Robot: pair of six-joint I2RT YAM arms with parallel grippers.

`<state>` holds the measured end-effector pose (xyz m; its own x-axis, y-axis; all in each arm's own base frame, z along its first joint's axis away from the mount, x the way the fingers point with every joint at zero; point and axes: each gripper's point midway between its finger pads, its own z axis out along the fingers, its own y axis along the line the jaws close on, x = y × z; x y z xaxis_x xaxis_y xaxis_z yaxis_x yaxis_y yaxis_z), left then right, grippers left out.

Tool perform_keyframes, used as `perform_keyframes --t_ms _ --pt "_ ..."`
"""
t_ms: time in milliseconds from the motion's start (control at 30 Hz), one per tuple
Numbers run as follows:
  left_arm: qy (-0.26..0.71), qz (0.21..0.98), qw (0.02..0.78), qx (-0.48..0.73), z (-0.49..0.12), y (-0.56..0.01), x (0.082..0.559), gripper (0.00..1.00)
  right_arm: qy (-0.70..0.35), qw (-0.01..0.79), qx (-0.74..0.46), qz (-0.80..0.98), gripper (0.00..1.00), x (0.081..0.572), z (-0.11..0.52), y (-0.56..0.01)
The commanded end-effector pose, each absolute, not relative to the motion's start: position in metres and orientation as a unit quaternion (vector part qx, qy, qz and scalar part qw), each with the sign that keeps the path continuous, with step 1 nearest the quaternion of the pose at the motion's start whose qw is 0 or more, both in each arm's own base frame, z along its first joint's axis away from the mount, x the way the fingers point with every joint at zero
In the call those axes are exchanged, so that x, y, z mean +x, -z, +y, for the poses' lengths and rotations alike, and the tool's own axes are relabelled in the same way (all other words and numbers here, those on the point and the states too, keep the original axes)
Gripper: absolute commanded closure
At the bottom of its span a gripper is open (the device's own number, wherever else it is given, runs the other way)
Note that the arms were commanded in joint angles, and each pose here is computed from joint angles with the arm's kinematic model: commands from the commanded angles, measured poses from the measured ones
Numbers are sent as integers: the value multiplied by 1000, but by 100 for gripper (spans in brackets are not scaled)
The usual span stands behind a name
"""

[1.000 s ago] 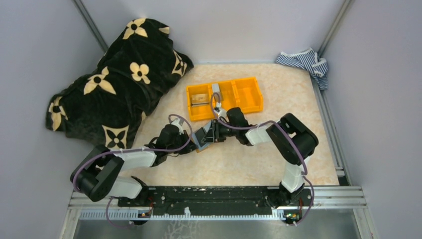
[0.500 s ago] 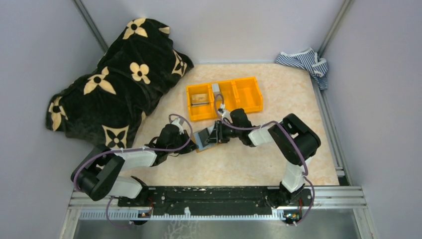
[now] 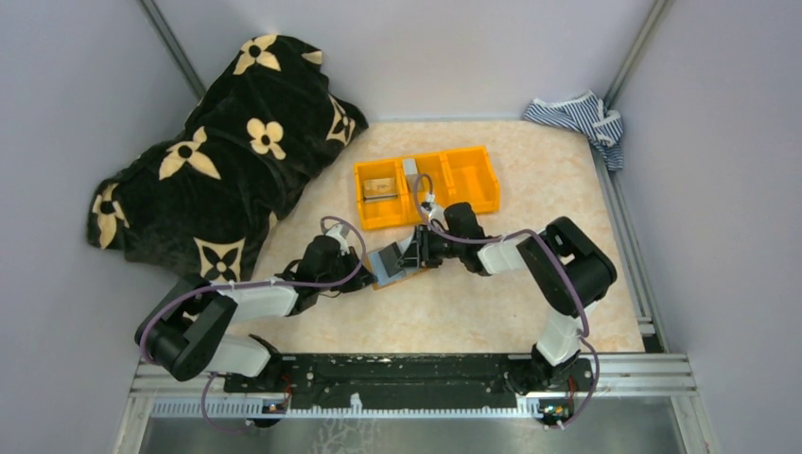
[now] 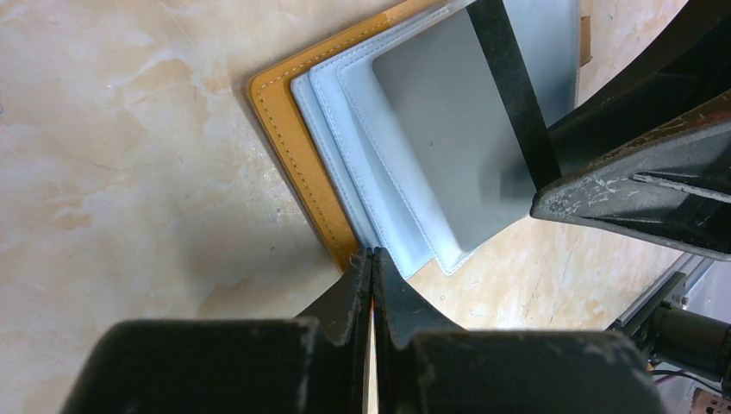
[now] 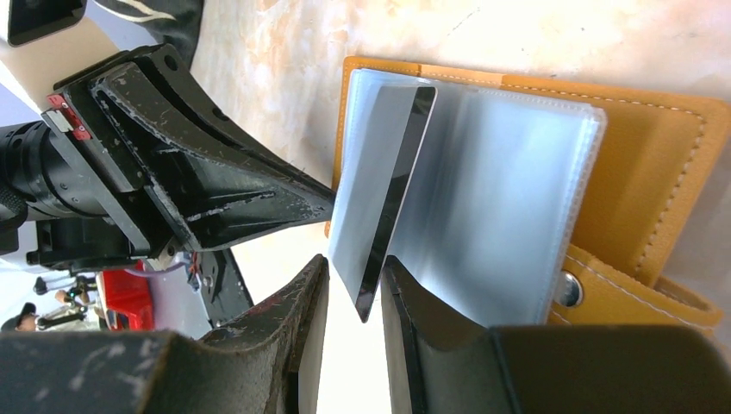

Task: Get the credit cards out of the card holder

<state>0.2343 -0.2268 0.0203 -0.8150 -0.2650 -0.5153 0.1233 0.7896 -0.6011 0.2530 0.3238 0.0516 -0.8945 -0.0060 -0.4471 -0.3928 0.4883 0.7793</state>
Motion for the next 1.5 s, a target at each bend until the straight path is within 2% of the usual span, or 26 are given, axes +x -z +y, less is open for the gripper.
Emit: perform_keyframes --t_ms 0,100,300,367,433,567,767,933,1033,1100,1333,1467 --pt "259 931 252 -44 -201 19 211 95 -500 238 -134 822 71 262 321 -73" --pt "259 931 252 -43 -201 19 211 95 -498 238 -133 823 71 264 319 -73" --pt "257 932 252 -42 -200 20 210 95 -501 235 -132 822 92 264 320 -71" --pt "258 932 252 -42 -200 19 210 95 -501 236 -133 822 96 264 320 -72" --pt "259 932 252 -42 -200 19 210 95 -500 238 -133 822 94 264 319 -72" --pt "259 931 253 -41 -201 18 212 95 -499 242 -131 822 78 265 317 -75" --pt "261 931 252 -39 -202 18 211 95 -499 246 -126 821 75 267 313 -77" --pt "259 931 253 -38 -201 18 211 95 -499 245 -125 822 79 267 313 -76" --pt "260 931 253 -39 -200 18 211 95 -498 244 -124 823 88 267 312 -75" --pt "260 931 254 -39 -200 18 211 95 -497 242 -123 824 99 267 312 -74" --pt "262 930 255 -40 -201 17 211 95 -477 250 -120 834 100 265 301 -66" --pt "263 930 254 -38 -201 18 211 95 -472 278 -126 827 100 267 292 -82"
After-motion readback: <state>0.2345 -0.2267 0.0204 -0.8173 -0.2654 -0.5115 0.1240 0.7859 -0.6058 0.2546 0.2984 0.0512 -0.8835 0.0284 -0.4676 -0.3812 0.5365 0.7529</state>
